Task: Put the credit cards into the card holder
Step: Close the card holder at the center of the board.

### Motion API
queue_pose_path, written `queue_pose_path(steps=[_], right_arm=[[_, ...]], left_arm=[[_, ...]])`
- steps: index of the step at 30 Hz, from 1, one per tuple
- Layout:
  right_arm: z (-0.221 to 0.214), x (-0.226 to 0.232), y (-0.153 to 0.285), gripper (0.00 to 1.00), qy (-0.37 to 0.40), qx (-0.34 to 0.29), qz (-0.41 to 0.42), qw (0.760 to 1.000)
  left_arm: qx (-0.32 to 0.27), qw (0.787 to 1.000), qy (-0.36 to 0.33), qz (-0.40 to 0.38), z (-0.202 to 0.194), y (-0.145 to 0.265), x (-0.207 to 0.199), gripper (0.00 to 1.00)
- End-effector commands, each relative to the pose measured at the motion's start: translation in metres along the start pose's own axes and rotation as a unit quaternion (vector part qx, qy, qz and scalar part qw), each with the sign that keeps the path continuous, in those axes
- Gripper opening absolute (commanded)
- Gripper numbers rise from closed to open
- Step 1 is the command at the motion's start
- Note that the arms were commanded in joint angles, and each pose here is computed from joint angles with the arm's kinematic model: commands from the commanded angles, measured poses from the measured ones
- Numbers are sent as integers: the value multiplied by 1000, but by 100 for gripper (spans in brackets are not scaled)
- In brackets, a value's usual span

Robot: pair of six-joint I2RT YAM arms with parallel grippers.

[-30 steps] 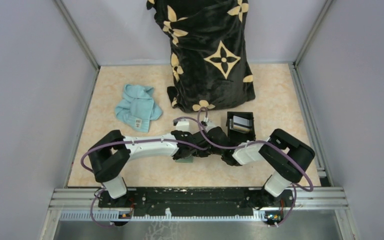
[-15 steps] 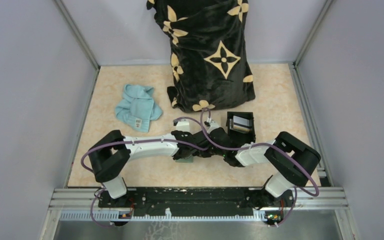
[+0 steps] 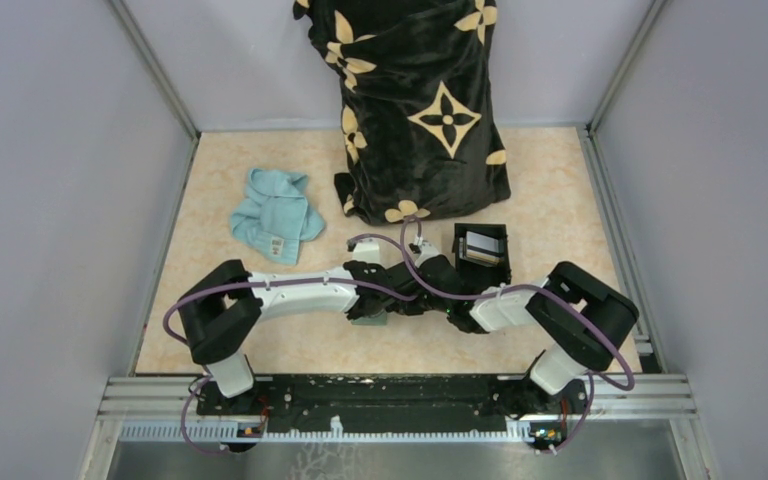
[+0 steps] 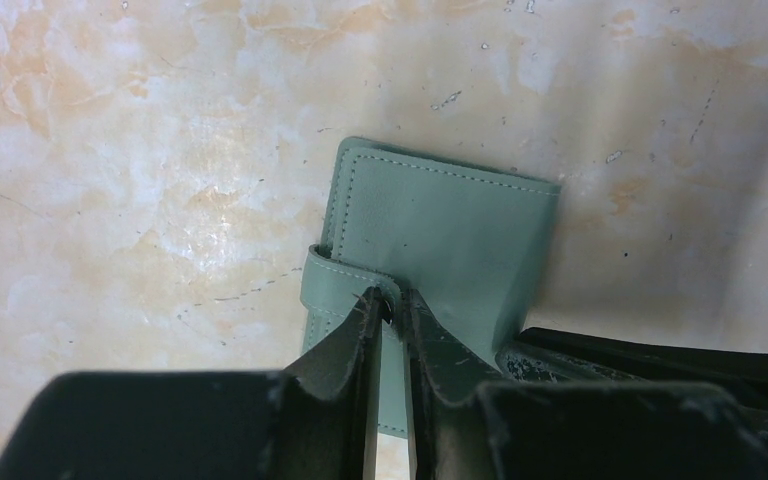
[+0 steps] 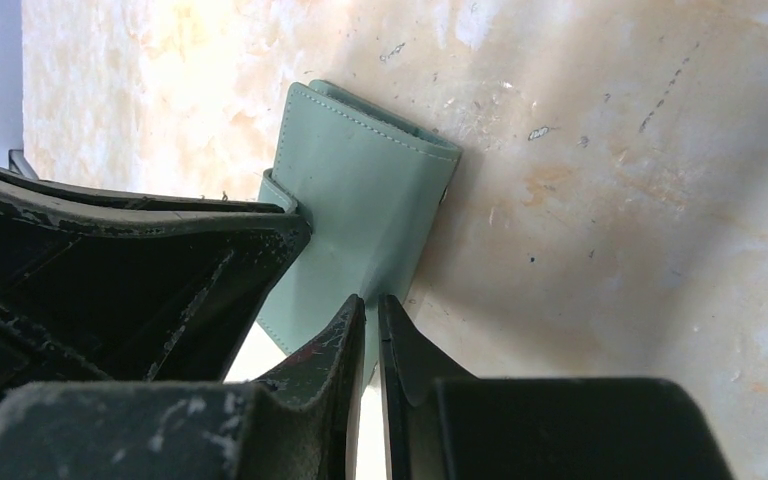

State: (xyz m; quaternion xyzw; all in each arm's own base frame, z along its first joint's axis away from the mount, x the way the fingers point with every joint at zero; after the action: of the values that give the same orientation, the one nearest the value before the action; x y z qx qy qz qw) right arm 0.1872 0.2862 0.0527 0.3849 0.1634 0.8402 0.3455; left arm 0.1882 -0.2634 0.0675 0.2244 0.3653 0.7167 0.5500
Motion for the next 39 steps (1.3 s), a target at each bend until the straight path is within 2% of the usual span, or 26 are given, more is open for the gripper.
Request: queue_pose_path(steps=[1, 31, 39], right_arm=[[5, -1, -4, 11, 7, -11, 4, 1000], [-7, -3, -10, 11, 5, 12, 13, 1000], [-7, -3, -10, 10, 5, 11, 17, 1000]], left_arm=[[-3, 1000, 12, 1, 1, 2, -9, 18], [21, 999, -41, 18, -11, -3, -25, 20], [11, 999, -41, 15, -7, 3, -32, 20]])
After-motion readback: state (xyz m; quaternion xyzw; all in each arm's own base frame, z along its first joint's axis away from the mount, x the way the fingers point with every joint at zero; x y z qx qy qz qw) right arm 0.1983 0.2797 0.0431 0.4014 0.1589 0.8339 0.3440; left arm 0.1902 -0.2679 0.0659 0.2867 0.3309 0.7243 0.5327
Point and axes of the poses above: each gripper's point midway between its finger pads, its own y axis back along the fingers, its own x axis along the line the jaws close on, z = x × y, the point moved 4 cm from there along y, back along the fingers, and after that the axes turned 10 degrees about y, right-handed, at the moved point
